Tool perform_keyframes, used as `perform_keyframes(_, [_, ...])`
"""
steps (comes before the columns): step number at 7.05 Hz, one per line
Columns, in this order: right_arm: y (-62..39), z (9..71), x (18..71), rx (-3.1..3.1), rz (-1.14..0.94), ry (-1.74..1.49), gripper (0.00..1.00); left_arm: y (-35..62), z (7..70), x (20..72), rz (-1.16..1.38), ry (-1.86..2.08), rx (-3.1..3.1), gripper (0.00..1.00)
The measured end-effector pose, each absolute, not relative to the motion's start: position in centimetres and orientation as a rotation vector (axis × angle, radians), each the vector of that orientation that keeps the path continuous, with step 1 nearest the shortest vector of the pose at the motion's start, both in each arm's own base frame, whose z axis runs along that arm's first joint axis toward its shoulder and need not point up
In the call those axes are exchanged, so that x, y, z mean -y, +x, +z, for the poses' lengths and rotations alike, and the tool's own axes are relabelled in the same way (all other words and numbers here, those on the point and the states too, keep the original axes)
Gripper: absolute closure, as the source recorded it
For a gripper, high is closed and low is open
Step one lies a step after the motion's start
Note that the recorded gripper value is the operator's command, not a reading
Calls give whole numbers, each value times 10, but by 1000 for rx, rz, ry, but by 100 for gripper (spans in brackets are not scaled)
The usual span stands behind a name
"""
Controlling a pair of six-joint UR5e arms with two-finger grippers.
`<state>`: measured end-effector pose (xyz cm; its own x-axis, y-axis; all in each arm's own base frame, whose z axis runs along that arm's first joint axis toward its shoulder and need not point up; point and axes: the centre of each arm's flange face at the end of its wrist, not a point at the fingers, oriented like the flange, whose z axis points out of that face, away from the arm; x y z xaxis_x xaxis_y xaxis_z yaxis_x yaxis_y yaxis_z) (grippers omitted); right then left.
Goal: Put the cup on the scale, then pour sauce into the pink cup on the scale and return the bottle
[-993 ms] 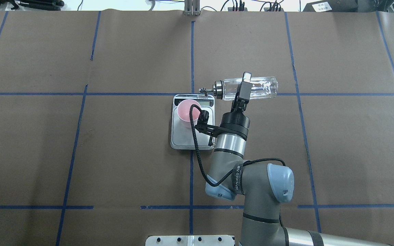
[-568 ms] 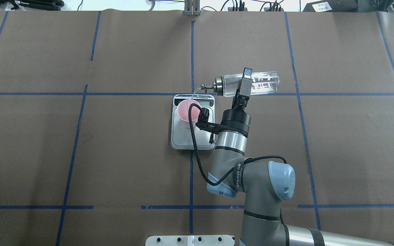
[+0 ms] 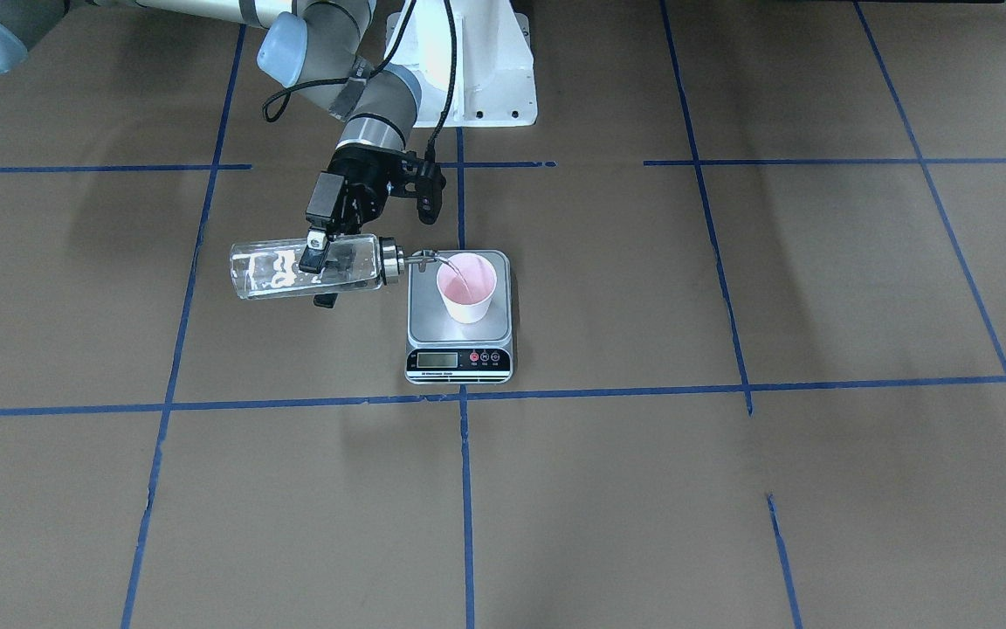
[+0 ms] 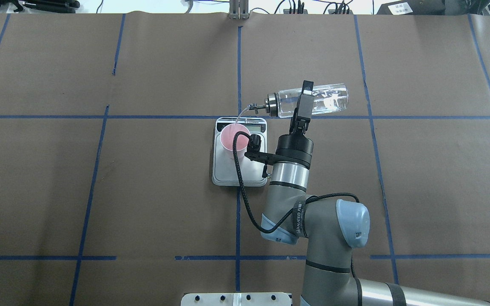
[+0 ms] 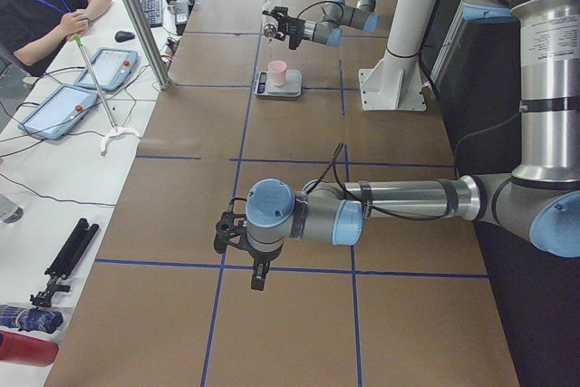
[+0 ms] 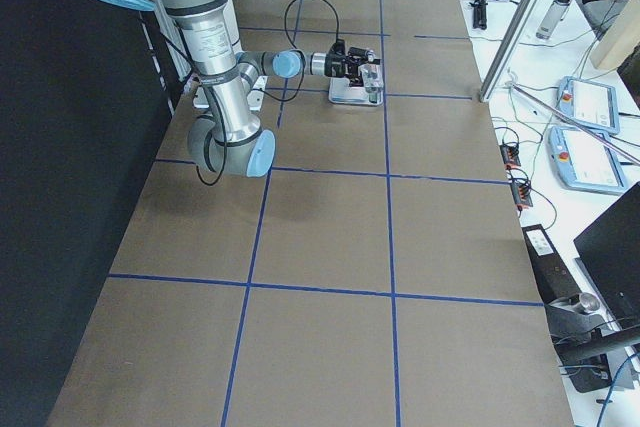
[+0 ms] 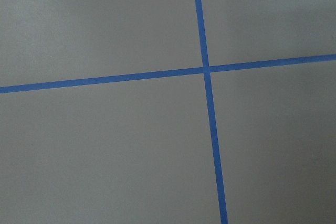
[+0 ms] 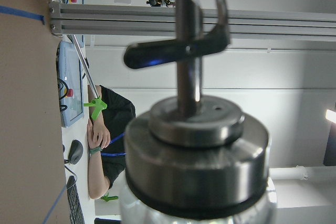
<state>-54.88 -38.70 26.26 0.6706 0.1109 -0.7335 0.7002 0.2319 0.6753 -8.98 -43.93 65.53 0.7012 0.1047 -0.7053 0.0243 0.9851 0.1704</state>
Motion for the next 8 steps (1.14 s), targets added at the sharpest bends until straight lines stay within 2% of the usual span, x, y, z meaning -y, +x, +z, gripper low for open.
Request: perform_keyframes(8, [-548,264,386,-799,-462,1322,100,-90,656,439,44,172,-794,0])
